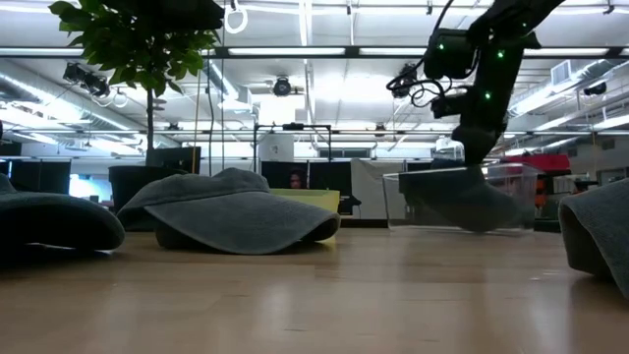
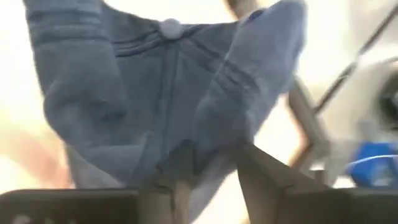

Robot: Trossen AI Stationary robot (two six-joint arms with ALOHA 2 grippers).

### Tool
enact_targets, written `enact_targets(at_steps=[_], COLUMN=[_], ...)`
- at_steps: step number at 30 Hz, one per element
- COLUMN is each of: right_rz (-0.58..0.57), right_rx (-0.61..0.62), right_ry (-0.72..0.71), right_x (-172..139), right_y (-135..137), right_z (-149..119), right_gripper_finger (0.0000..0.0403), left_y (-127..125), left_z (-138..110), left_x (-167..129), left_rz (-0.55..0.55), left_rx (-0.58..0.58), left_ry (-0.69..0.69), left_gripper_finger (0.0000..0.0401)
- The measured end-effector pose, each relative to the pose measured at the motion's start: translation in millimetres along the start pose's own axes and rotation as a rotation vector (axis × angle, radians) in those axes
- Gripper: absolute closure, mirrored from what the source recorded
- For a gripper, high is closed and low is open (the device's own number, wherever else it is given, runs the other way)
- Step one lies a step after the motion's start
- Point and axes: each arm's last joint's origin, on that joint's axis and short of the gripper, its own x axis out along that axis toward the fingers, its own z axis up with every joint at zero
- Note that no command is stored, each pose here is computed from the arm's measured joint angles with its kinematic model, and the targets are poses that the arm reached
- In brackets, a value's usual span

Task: Pick & Place hat
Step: Put the top blue cap into the transparent bin, then put the blue cap into the transparent bin

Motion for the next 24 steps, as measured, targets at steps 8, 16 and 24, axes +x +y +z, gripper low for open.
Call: enact_targets(at_steps=[8, 16, 24], right_rz=[0.192, 0.596, 0.639], right_rx=[0.108, 0.030, -0.052], right_ry=[-0.130, -0.352, -0.413], right_x=[-55.8, -84.5, -79.2], right_y=[-11.1, 18.9, 45.5], right_z=[37.3, 55.4, 47.2], right_gripper_finger=[0.0234, 0.0239, 0.0243], left_y=[0.0, -3.2, -18.4], left_z=[-0.1, -8.1, -15.7], left_x=[0.0, -0.5, 1.3], left_rz=[-0.001, -0.090, -0.395], left_rx=[-0.037, -0.106, -0.440], left_ry=[0.001, 0.075, 0.226], left_gripper_finger=[0.0220, 0.0220, 0.0220])
